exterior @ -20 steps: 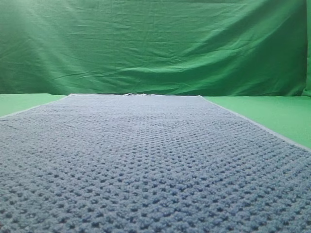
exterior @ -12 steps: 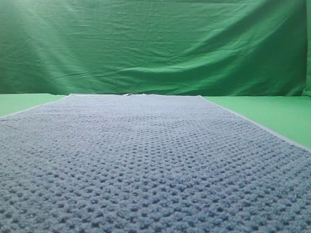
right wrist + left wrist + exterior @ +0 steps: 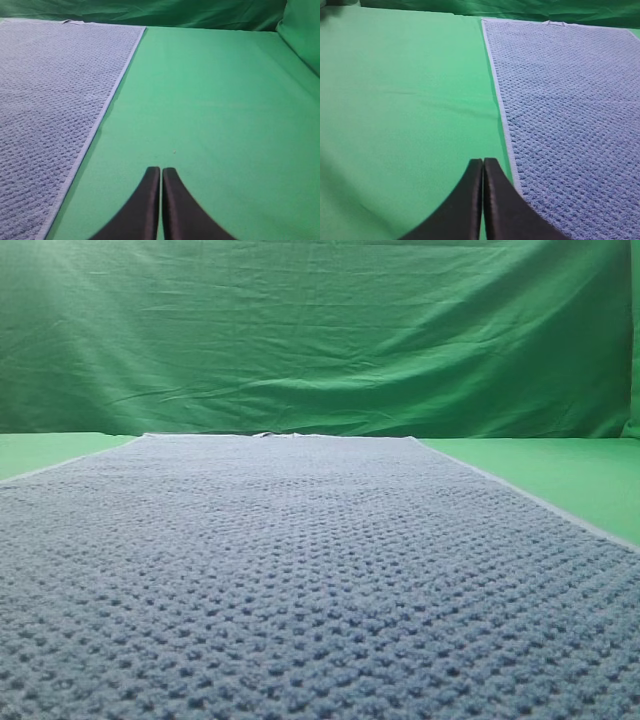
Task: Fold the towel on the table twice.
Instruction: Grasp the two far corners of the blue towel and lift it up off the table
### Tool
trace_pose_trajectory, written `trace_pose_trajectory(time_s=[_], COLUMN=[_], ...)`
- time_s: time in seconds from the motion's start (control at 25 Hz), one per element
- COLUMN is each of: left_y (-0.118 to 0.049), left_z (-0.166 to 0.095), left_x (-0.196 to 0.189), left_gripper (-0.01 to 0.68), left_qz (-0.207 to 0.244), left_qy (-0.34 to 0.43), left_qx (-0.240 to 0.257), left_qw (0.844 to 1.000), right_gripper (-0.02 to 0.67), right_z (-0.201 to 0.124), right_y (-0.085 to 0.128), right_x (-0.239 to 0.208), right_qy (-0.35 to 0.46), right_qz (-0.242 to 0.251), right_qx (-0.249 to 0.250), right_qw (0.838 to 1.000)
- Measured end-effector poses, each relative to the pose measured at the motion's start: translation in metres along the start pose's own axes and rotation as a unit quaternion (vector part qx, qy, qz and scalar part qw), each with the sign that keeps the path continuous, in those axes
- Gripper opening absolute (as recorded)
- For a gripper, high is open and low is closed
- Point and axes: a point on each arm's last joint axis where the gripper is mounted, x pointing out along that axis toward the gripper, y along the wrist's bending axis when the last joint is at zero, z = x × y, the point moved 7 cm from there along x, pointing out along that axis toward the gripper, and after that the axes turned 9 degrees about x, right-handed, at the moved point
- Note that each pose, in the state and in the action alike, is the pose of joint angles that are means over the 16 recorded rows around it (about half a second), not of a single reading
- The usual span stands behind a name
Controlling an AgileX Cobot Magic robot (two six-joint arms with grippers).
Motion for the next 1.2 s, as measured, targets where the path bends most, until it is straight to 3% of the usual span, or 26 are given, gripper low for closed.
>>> trace_pose_trajectory(time_s=[0.4,0.8,1.2], left_y=[0.0,0.008,0.006], left_z=[0.027,0.067,0.081], left_x=[-0.002,-0.015,-0.02], left_gripper=[0.0,0.0,0.0], left_qz=[-0.004,0.006,-0.005], left_qy=[-0.087,-0.218,-0.211], left_qx=[-0.042,-0.084,-0.106], left_qw=[0.995,0.972,0.972], right_gripper=[0.0,0.0,0.0], right_z=[0.002,0.018,0.061], right_y=[0.0,-0.001,-0.007], right_x=[0.0,-0.001,-0.013], right_qy=[-0.006,-0.061,-0.183], right_qz=[0.001,-0.001,-0.006], right_qx=[0.005,0.028,0.096], right_qw=[1.0,0.998,0.978])
